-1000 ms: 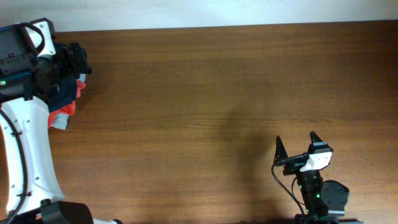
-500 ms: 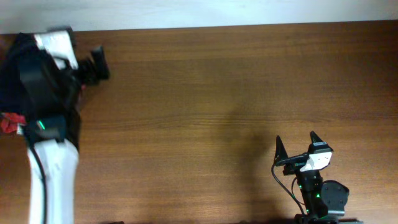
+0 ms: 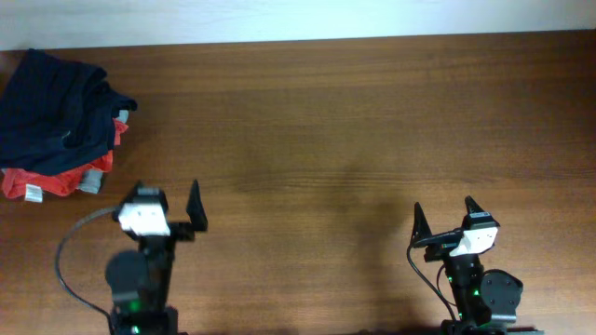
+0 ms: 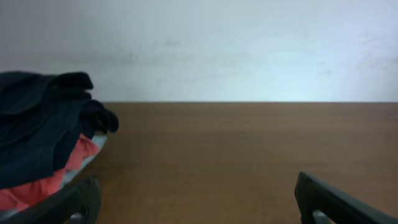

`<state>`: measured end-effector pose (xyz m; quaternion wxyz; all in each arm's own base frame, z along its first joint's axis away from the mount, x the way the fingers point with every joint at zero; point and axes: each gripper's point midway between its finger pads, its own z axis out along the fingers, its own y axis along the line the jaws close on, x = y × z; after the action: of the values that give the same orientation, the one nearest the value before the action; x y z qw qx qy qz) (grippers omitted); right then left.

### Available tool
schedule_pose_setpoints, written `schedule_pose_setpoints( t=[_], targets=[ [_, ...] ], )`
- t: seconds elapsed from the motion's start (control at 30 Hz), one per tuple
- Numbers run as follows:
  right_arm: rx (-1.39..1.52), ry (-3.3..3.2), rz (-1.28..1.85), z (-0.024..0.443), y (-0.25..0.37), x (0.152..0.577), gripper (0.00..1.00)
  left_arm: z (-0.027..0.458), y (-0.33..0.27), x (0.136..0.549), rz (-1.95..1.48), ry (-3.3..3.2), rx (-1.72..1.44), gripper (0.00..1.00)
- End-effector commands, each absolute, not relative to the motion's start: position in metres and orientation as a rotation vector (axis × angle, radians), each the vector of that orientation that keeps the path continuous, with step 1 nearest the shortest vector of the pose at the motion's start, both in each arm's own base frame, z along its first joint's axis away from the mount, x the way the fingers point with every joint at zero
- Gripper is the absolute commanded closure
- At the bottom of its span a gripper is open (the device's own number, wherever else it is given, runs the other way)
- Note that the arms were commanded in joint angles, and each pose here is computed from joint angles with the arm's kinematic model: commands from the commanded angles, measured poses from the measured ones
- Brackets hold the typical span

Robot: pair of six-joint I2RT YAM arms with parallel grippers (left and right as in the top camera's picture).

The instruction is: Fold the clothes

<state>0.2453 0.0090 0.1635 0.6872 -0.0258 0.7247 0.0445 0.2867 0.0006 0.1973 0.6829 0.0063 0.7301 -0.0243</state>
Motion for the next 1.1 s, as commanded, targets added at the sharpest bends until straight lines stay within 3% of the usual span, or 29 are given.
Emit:
schedule_pose_setpoints(
  t=[0.0,1.07],
  targets=[
    [-0.057,1.624,0.101,0.162,0.009,0.245,0.01,0.195,0.002,0.271,-0.019,1.564,0.009,0.01],
    [-0.057,1.624,0.101,0.162,0.009,0.245,0.01,0.157,0.008,0.246,0.064,1.649,0.028,0.01]
  ],
)
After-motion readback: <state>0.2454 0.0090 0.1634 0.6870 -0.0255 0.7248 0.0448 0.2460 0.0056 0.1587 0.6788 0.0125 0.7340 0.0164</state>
